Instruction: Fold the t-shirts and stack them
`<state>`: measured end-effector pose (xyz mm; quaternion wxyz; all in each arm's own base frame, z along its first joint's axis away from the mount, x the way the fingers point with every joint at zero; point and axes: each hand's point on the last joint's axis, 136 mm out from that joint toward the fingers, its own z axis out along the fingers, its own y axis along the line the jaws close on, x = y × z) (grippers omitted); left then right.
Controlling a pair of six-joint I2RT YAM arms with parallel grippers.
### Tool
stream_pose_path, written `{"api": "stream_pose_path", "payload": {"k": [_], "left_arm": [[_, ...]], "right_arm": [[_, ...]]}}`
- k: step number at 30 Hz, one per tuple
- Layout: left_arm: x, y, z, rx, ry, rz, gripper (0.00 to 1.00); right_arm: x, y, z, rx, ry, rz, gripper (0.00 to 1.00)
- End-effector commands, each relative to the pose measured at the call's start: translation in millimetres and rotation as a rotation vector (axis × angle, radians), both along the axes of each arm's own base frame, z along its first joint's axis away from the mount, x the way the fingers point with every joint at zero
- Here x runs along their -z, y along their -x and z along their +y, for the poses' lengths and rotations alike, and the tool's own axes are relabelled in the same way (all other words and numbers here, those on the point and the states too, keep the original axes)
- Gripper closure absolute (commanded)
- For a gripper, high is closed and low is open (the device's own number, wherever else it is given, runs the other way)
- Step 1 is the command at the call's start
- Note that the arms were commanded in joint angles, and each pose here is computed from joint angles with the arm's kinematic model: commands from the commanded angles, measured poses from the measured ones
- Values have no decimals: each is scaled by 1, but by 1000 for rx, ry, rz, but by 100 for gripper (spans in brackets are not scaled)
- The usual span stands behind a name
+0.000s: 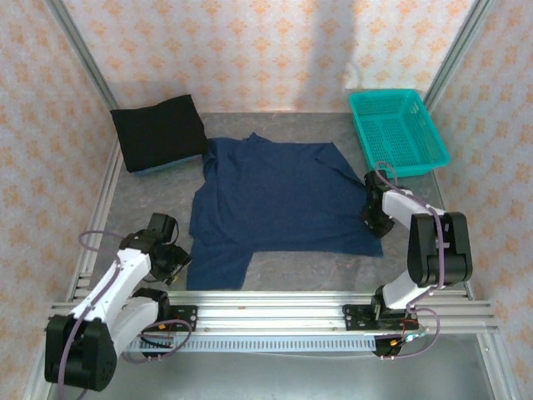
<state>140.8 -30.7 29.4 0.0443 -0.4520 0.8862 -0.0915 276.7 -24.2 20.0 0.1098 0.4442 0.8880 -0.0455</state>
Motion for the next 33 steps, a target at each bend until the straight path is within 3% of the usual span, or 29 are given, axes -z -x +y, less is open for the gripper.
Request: {"api": "stream_pose_path", "payload": {"k": [1,6,9,15,28,33], "left_arm": [[-31,2,-4,-25,32,-49,37],[-51,10,-5,-18,36,-56,30],[-40,9,-13,9,67,-22,31],[-24,15,-16,135,1,87,34],[18,27,-29,226,-1,169,47],[34,20,-41,249,30,164,58]], "right_arm": [[-16,8,-6,-9,24,-19,49],[-42,11,4,-40,-38,-70,37],[-52,27,8,-21,-81,-64,36],[-64,60,10,30,-108,-75,36],[-52,70,6,85,-114,-66,36],[-43,72,3,111,-134,-44,36]]}}
